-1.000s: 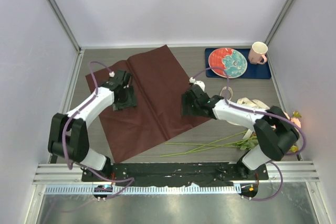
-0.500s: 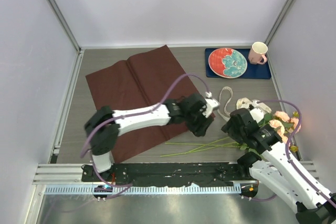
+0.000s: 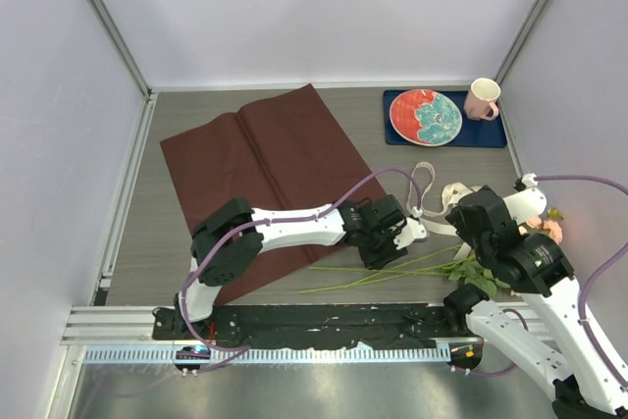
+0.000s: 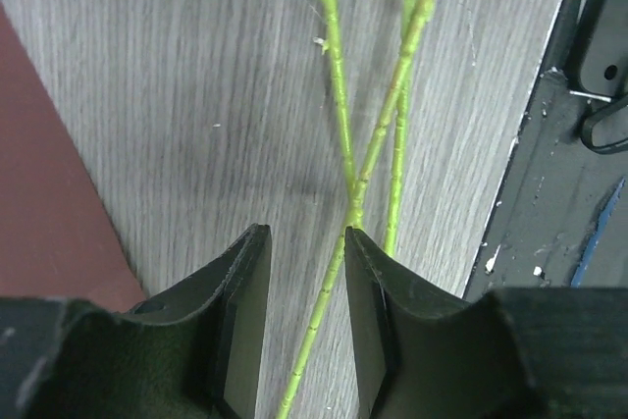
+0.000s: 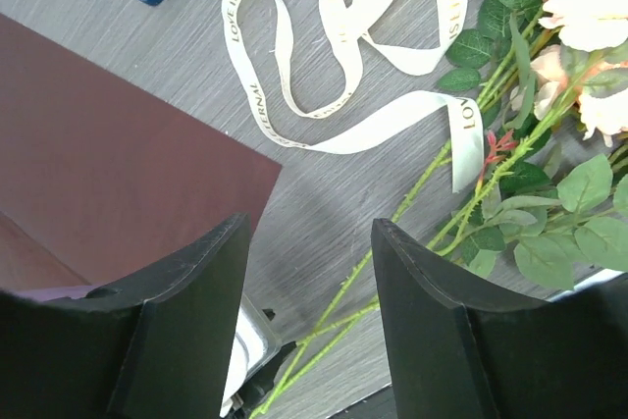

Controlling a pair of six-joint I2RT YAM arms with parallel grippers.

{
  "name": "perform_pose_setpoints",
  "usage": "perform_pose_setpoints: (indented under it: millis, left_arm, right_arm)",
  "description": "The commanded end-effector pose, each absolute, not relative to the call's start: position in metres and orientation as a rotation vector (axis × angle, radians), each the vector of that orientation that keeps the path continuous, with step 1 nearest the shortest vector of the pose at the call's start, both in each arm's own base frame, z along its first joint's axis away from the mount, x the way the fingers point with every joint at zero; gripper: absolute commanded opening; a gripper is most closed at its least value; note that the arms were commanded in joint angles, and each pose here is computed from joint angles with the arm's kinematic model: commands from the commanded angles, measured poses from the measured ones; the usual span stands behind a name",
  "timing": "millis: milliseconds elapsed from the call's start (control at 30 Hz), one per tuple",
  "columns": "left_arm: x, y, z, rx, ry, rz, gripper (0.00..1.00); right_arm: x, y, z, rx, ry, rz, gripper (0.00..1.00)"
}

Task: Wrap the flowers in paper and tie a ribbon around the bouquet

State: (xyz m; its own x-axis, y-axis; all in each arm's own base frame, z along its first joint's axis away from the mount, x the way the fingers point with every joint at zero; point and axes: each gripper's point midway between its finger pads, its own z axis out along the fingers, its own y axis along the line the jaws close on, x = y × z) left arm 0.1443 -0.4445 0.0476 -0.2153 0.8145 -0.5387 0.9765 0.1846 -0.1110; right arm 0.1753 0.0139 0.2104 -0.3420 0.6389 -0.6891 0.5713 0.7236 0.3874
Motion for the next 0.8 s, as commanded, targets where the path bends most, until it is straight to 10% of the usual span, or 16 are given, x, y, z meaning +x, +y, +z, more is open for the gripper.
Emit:
perform_pose_setpoints:
  millis: [0, 767]
  left_arm:
    - [0.132, -0.458, 0.062, 1.753, 2.021, -0.743, 0.40]
    - [0.126, -0.459, 0.035, 1.860, 2.091, -0.678, 0.21]
  right_arm:
    - [0.170, -0.001, 0.215, 0.903, 2.000, 0.030, 0.59]
    - [0.165, 0.004, 0.223, 0.880, 1.946, 0.161, 0.59]
